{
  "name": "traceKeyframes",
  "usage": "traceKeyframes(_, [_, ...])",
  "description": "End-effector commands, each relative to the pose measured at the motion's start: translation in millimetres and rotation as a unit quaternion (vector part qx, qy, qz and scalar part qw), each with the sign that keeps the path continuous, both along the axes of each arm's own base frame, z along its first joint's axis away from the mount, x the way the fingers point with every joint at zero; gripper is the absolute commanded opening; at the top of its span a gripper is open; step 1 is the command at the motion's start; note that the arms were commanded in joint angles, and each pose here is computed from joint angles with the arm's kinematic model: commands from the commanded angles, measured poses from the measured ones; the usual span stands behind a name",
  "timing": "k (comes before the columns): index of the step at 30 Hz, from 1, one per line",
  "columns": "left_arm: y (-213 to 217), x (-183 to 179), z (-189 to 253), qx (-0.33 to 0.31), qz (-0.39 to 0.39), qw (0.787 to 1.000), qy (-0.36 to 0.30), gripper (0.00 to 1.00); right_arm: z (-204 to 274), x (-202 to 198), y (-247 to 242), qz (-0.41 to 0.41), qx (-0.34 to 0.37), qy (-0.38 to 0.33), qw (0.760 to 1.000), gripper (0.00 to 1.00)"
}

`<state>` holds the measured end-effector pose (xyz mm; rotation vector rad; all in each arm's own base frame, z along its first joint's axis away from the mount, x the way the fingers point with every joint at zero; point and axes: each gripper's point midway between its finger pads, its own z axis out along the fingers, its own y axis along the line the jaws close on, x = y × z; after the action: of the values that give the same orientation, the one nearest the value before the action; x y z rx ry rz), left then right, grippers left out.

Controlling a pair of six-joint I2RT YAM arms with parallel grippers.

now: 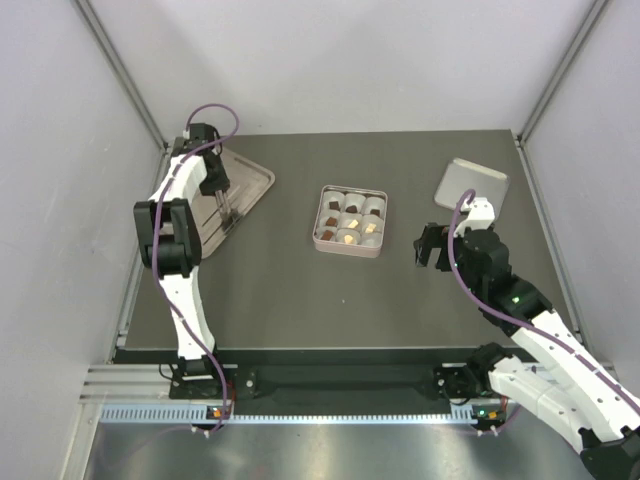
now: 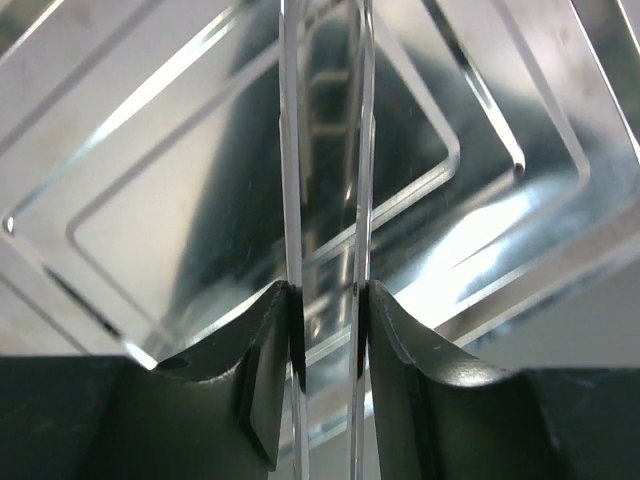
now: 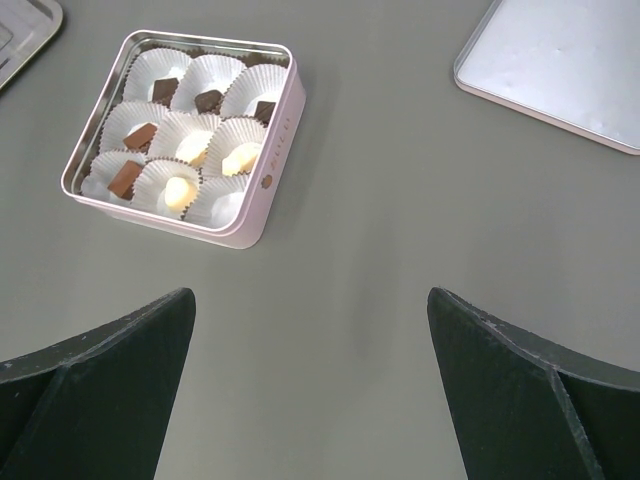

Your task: Pack the chocolate

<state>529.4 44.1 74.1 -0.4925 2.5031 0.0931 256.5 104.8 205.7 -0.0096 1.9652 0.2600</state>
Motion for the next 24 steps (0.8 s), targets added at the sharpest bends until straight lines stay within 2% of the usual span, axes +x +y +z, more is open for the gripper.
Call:
traceKeyframes(1, [-6, -26, 54, -0.017, -0.002, 1.000, -0.026, 0.39, 15, 5, -2, -0.008, 0.011, -0.032, 0.999, 1.00])
traceKeyframes(11, [-25, -79, 82, -0.049, -0.022, 0.998, -0.012, 0.39, 17, 1, 1, 0.002, 0.019, -0.036, 0.999, 1.00])
traceKeyframes(17, [-32, -91, 97, -0.060, -0.034, 0.998, -0.013, 0.39, 17, -3, -1, 0.001, 0.024, -0.036, 0.999, 1.00])
traceKeyframes(24, [-75, -100, 131, -0.113, -0.101, 0.988, -0.033, 0.38, 24, -6, 0, 0.006, 0.033, -0.040, 0.999, 1.00])
